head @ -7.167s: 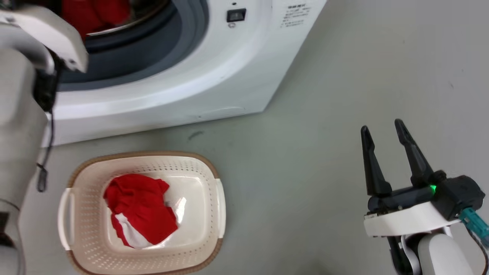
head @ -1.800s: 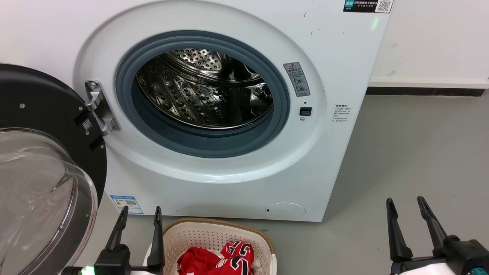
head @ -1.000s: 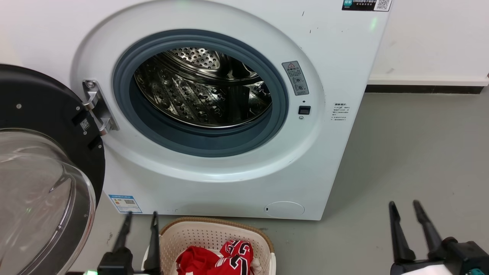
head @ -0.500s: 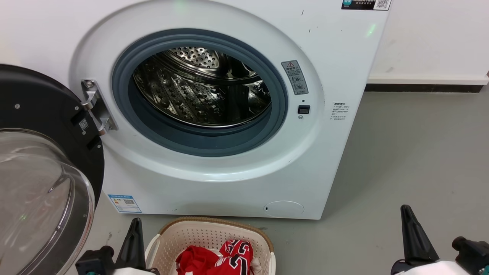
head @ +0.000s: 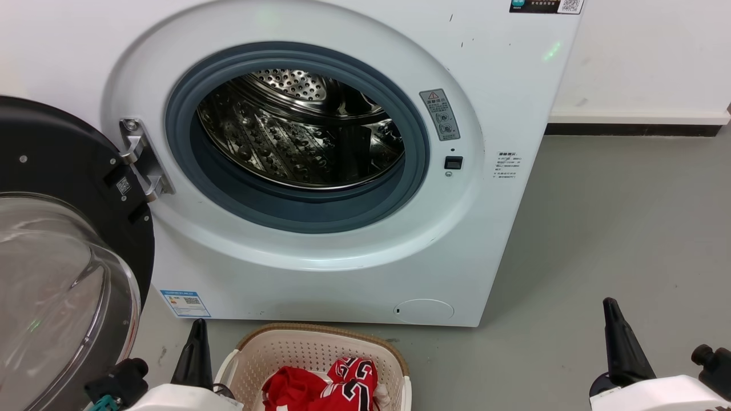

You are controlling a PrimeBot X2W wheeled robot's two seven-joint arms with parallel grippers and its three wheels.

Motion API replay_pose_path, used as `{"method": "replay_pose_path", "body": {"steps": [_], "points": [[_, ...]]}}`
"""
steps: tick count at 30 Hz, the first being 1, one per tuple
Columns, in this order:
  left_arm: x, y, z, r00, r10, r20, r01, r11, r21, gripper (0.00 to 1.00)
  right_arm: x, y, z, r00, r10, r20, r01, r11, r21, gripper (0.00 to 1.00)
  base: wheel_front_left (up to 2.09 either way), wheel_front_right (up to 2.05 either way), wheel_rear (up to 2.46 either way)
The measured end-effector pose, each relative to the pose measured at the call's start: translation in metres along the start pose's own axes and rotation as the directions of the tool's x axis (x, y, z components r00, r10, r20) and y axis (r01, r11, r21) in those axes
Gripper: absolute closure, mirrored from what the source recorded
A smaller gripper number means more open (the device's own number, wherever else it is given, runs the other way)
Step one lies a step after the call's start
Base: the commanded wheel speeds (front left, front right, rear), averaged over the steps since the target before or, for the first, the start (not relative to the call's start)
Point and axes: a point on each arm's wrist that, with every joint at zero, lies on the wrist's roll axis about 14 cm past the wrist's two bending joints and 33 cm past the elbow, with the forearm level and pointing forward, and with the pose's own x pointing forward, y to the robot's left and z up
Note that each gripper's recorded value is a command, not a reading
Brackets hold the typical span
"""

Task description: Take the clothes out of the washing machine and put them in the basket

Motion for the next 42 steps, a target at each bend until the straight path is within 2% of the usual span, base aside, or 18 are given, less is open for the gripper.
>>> {"method": "replay_pose_path", "body": {"steps": [9, 19, 33, 42], "points": [[0.006, 0.000, 0.000, 1.000, 0.006, -0.018, -0.009, 0.989, -0.151, 1.00, 0.005, -0.003, 0.001, 1.000, -0.018, -0.006, 0.019, 0.991, 0.134, 1.00, 0.00, 0.00, 0.00], [0.011, 0.000, -0.001, 0.999, 0.007, -0.035, -0.017, 0.955, -0.297, 1.00, 0.010, -0.006, 0.001, 0.999, -0.034, -0.018, 0.038, 0.964, 0.264, 1.00, 0.00, 0.00, 0.00], [0.018, -0.002, 0.000, 0.999, -0.007, -0.049, -0.017, 0.883, -0.469, 1.00, 0.016, -0.008, 0.002, 0.999, -0.043, -0.027, 0.050, 0.905, 0.422, 1.00, 0.00, 0.00, 0.00], [0.023, -0.003, 0.002, 0.999, -0.019, -0.048, -0.012, 0.820, -0.572, 1.00, 0.019, -0.010, 0.001, 0.998, -0.048, -0.040, 0.062, 0.855, 0.515, 1.00, 0.00, 0.00, 0.00]]}}
